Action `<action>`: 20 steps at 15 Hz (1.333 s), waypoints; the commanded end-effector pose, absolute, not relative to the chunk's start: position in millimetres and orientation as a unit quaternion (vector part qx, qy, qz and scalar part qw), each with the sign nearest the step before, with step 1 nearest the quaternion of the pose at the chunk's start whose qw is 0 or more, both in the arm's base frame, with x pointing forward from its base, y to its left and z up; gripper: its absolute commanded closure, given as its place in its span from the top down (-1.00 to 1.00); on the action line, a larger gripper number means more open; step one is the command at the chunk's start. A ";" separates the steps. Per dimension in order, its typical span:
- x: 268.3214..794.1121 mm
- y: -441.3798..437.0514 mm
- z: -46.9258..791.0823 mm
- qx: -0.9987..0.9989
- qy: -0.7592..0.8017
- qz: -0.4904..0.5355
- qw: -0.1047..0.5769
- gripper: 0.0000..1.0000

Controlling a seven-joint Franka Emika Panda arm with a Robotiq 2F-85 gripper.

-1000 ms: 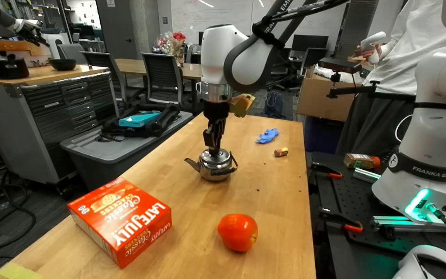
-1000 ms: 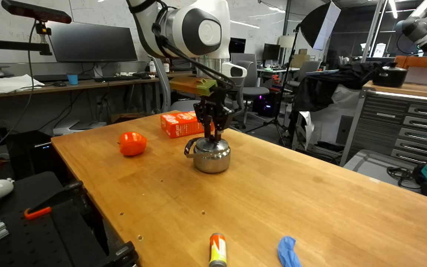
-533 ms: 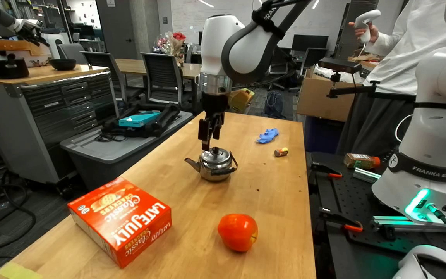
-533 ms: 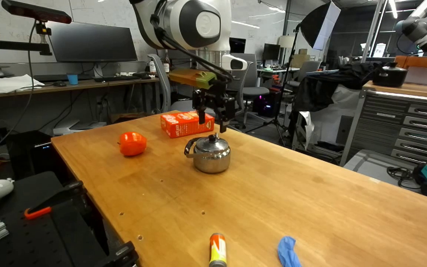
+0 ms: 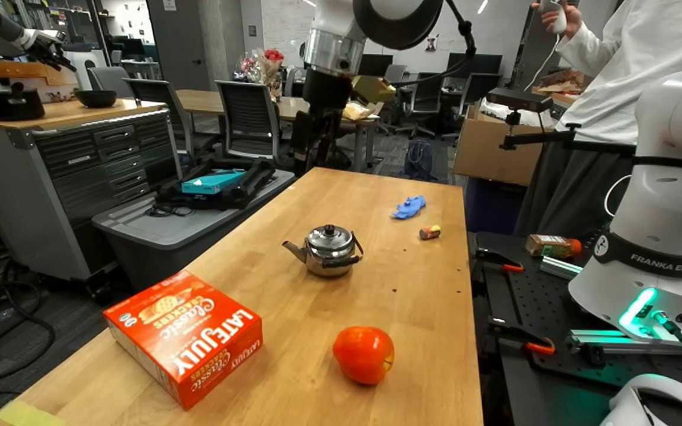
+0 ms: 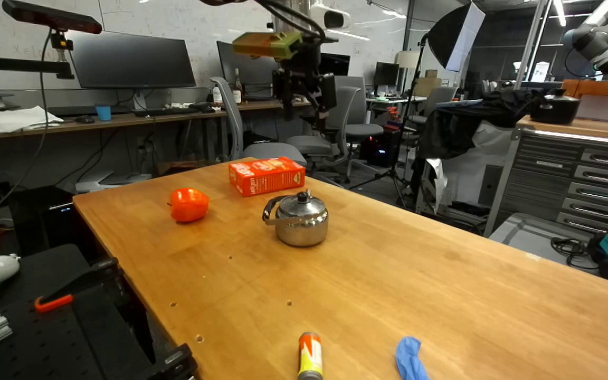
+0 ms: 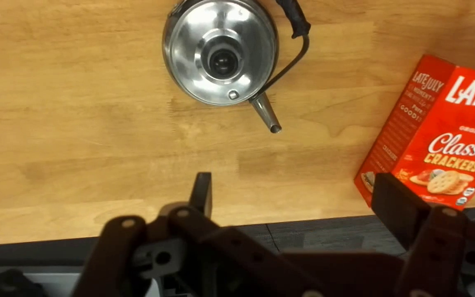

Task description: Put the lid on the silver kettle

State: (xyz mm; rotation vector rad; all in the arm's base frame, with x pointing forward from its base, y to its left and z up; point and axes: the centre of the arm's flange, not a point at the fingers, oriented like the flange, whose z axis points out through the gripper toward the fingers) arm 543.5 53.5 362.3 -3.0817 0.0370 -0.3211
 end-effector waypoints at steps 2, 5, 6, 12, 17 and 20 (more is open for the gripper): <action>509.4 59.4 416.5 -0.996 0.027 -0.084 0.027 1.00; 491.5 61.4 434.5 -0.997 0.030 -0.068 0.022 1.00; 486.3 61.8 438.5 -0.997 0.031 -0.063 0.019 1.00; 448.0 60.4 450.0 -0.999 0.034 -0.006 0.004 1.00; 418.0 47.9 453.0 -0.998 0.045 0.027 -0.024 1.00; 407.9 45.8 455.6 -0.998 0.041 0.040 -0.032 1.00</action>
